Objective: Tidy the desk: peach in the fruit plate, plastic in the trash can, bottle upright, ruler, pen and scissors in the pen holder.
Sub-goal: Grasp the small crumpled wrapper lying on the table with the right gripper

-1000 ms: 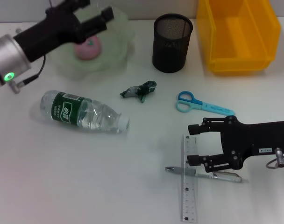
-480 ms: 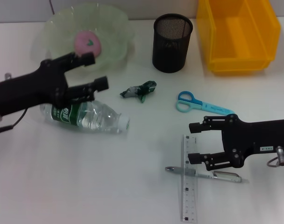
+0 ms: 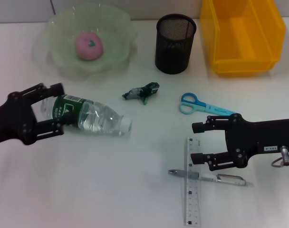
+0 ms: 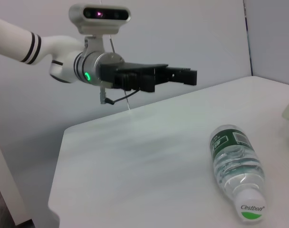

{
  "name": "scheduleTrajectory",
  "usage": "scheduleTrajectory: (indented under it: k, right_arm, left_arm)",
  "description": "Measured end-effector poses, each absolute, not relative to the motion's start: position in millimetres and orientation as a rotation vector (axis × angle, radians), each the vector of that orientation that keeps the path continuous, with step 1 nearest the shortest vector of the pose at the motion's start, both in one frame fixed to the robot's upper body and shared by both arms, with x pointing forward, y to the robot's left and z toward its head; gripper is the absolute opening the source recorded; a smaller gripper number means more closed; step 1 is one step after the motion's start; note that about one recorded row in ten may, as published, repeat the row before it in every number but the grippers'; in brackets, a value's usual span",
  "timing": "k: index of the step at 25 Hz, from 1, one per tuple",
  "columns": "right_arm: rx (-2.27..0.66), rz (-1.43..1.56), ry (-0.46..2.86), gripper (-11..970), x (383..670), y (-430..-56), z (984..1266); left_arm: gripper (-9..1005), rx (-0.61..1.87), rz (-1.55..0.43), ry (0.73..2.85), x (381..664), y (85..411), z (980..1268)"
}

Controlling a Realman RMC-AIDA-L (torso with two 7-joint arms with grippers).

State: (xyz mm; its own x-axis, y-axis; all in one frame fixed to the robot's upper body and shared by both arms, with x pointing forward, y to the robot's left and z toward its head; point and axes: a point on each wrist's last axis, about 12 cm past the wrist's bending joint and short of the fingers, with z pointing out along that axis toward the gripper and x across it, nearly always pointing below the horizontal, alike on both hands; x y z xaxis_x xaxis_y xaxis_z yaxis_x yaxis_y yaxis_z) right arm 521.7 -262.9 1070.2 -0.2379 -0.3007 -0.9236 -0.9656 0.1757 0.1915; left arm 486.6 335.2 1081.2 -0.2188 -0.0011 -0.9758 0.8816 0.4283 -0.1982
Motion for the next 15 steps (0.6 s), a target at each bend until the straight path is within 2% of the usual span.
scheduleTrajectory:
  k: [6,15]
  right_arm:
    - [-1.21,1.091,1.683,789,523,-262,1071]
    - [-1.211,1.09,1.678,789,525,-261,1073]
  left_arm:
    - [843,0.79,-0.905,1.602,472,346,1069]
    - [843,0.808,-0.809,1.632,462,337,1044]
